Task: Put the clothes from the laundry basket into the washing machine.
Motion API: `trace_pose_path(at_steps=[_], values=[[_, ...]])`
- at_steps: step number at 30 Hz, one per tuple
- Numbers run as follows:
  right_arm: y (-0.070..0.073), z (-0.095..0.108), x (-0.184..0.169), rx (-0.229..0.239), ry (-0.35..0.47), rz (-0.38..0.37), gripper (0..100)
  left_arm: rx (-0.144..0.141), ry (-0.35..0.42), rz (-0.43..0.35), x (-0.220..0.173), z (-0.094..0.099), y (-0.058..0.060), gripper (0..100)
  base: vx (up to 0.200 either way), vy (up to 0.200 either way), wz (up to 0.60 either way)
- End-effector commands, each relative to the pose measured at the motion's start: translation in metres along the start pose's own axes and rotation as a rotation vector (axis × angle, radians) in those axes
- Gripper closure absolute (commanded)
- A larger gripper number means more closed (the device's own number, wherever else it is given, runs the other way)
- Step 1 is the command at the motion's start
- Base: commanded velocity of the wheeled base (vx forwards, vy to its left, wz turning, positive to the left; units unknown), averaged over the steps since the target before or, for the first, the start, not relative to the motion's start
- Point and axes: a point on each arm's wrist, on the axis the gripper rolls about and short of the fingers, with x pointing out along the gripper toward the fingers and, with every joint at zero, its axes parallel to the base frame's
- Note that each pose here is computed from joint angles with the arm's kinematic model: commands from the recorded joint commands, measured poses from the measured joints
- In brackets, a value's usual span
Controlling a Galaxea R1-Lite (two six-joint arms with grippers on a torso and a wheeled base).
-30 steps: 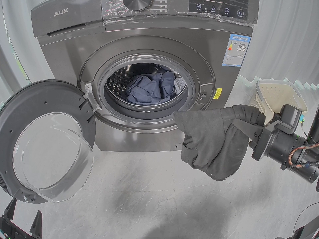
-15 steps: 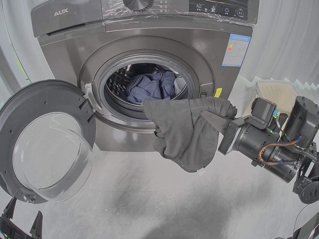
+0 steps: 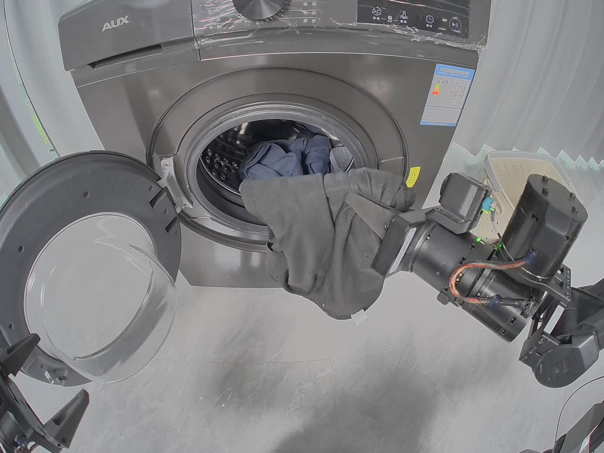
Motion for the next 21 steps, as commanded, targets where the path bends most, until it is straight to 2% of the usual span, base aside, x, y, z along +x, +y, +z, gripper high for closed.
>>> trace_pose_path(at_steps=[1, 3, 10, 19, 21], values=[[0.001, -0.019, 0.028, 0.004, -0.044, 0.012, 100, -0.047, 0.197, -0.232, 0.061, 0.002, 0.016, 0, 0.000, 0.000, 0.00], [0.002, -0.021, 0.031, 0.002, -0.049, 0.011, 100, -0.056, 0.204, -0.273, 0.070, 0.002, 0.016, 0, 0.000, 0.000, 0.00], [0.002, -0.015, 0.042, 0.005, -0.087, 0.009, 100, -0.060, 0.237, -0.397, 0.117, 0.003, 0.012, 0, 0.000, 0.000, 0.00], [0.000, -0.015, 0.042, 0.004, -0.089, 0.001, 100, -0.046, 0.226, -0.473, 0.175, -0.005, 0.002, 0, 0.000, 0.000, 0.00], [-0.001, -0.016, 0.042, 0.004, -0.085, 0.000, 100, -0.051, 0.218, -0.480, 0.185, -0.005, -0.001, 0, 0.000, 0.000, 0.00]])
